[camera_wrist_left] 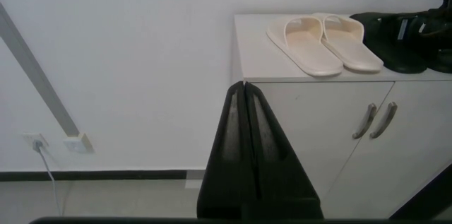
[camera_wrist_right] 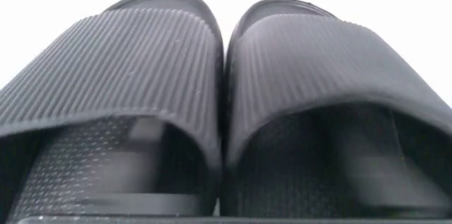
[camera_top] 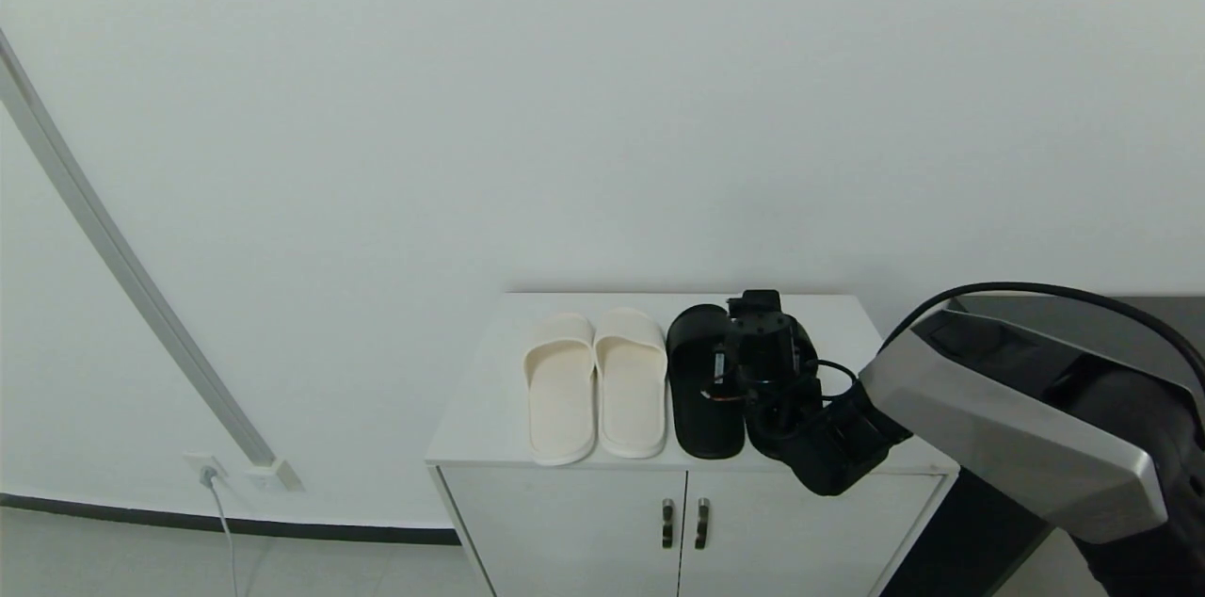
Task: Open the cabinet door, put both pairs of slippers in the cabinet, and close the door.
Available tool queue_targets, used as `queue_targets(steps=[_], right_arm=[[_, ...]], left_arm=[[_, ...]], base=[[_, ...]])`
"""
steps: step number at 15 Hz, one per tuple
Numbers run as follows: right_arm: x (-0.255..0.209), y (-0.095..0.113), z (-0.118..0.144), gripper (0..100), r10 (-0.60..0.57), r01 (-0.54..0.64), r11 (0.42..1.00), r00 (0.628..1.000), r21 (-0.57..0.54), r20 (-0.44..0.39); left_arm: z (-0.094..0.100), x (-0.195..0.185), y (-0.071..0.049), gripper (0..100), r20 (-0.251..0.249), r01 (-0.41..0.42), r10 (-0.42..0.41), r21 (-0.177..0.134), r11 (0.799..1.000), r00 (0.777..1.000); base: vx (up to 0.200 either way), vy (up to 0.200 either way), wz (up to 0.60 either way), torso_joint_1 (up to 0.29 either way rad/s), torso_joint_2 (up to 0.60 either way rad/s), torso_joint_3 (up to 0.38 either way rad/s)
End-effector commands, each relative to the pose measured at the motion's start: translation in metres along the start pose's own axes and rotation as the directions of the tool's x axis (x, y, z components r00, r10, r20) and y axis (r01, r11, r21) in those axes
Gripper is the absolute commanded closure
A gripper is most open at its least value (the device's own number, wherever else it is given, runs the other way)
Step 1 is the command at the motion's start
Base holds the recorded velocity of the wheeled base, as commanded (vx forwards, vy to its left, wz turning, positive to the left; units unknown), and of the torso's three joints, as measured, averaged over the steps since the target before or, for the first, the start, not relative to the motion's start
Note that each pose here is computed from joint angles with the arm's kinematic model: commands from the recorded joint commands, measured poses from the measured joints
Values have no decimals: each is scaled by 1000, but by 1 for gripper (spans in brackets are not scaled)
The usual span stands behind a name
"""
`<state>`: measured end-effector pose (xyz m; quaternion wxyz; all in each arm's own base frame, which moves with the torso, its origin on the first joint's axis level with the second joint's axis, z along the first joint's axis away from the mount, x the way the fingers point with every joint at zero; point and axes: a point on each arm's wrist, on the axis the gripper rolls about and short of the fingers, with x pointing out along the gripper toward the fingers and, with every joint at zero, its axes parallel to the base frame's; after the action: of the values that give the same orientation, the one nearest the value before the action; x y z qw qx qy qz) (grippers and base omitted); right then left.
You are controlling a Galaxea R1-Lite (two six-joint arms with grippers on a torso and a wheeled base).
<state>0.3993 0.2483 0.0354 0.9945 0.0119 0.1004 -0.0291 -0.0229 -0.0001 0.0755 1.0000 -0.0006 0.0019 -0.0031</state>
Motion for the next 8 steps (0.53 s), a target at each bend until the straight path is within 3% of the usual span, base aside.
queue_targets(steps=[1, 4, 8], right_arm=[[0, 0, 1, 100, 0, 0, 1000, 1000, -2, 1], [-2, 0, 6, 100, 0, 0, 1000, 1000, 2, 10], [-15, -5, 36, 100, 10, -11, 1000, 999, 20, 54]], left_arm=[[0, 0, 0, 100, -1, 1, -1, 0, 1000, 1000], [0, 0, 0, 100, -1, 1, -1, 0, 1000, 1000], [0, 0, 0, 100, -1, 1, -1, 0, 1000, 1000]], base=[[0, 0, 0, 0, 0, 0], [0, 0, 0, 0, 0, 0], [0, 0, 0, 0, 0, 0]])
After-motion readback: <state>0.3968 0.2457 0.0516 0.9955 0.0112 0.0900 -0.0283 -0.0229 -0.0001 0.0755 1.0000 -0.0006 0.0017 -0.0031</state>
